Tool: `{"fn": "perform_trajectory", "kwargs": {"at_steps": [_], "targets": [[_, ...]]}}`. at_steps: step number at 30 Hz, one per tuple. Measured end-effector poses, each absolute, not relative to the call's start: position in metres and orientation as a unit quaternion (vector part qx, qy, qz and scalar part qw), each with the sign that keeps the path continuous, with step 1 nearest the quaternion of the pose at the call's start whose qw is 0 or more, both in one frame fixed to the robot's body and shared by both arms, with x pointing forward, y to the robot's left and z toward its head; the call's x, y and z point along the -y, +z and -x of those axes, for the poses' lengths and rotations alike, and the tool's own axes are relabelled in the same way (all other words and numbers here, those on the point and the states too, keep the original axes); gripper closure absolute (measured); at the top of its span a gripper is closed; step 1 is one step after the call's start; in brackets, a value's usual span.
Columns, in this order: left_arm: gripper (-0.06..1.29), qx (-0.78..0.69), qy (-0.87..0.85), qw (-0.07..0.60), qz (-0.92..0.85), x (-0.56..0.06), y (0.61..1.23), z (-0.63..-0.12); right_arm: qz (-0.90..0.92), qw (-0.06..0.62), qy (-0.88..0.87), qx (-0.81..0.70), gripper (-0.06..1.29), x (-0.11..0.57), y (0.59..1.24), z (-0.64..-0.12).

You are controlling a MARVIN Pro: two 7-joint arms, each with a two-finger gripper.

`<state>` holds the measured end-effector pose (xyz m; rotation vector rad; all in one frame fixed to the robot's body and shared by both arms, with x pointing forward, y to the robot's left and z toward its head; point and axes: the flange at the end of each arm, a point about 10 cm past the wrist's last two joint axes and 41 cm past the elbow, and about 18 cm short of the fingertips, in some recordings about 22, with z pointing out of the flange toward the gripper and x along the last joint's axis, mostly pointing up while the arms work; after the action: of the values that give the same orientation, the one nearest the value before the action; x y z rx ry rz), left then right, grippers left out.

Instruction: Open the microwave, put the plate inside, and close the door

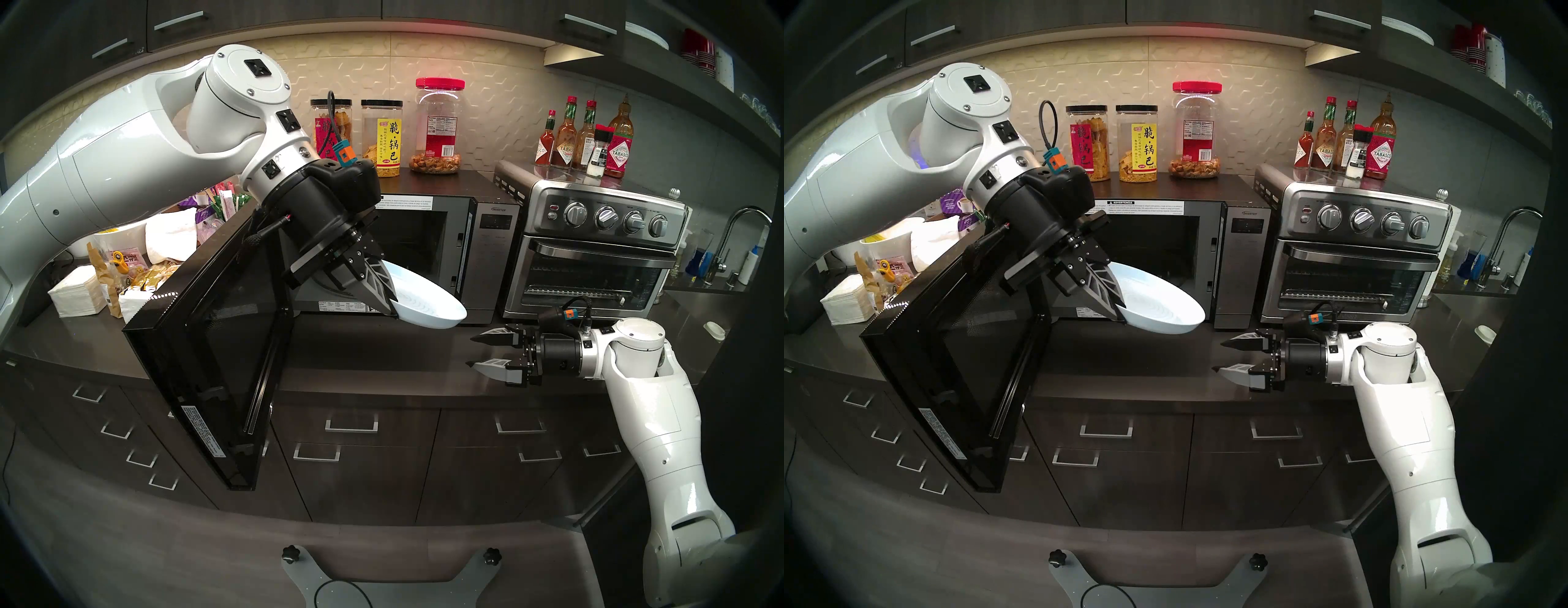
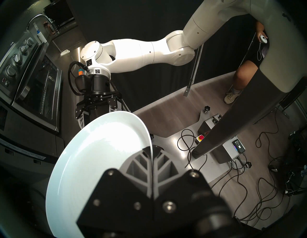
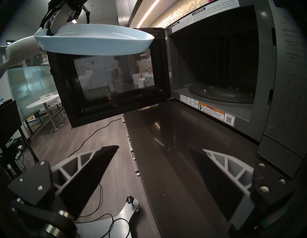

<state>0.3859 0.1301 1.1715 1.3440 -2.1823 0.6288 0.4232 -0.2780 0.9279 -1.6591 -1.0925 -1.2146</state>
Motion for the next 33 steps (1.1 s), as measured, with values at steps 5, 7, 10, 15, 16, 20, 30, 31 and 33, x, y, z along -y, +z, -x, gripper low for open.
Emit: {"fn": "perform_trajectory", "kwargs": {"at_steps": [5, 7, 10, 15, 16, 20, 30, 31, 33], "targets": [[1.25, 0.801, 0.231, 0.249, -0.493, -0.130, 1.171, -0.386, 0.654, 0.395, -0.480, 0.430, 0.02, 0.276, 0.931, -0.423], [1.25, 0.801, 0.231, 0.249, -0.493, -0.130, 1.171, -0.386, 0.655, 0.394, -0.482, 0.429, 0.02, 0.275, 0.932, -0.424], [1.25, 0.801, 0.231, 0.249, -0.493, -0.130, 1.171, -0.386, 0.656, 0.392, -0.483, 0.426, 0.02, 0.274, 0.934, -0.425], [1.25, 0.801, 0.230, 0.249, -0.493, -0.130, 1.171, -0.386, 0.665, 0.388, -0.487, 0.413, 0.02, 0.275, 0.942, -0.429], [1.25, 0.801, 0.230, 0.249, -0.493, -0.130, 1.171, -0.386, 0.669, 0.386, -0.488, 0.407, 0.02, 0.275, 0.943, -0.431], [1.25, 0.801, 0.230, 0.249, -0.493, -0.130, 1.171, -0.386, 0.683, 0.377, -0.492, 0.387, 0.02, 0.278, 0.951, -0.437], [1.25, 0.801, 0.230, 0.249, -0.493, -0.130, 1.171, -0.386, 0.707, 0.360, -0.495, 0.353, 0.02, 0.281, 0.972, -0.450], [1.25, 0.801, 0.230, 0.249, -0.493, -0.130, 1.171, -0.386, 0.709, 0.359, -0.495, 0.351, 0.02, 0.281, 0.973, -0.452], [1.25, 0.801, 0.230, 0.249, -0.493, -0.130, 1.171, -0.386, 0.712, 0.358, -0.495, 0.347, 0.02, 0.281, 0.977, -0.454]]}}
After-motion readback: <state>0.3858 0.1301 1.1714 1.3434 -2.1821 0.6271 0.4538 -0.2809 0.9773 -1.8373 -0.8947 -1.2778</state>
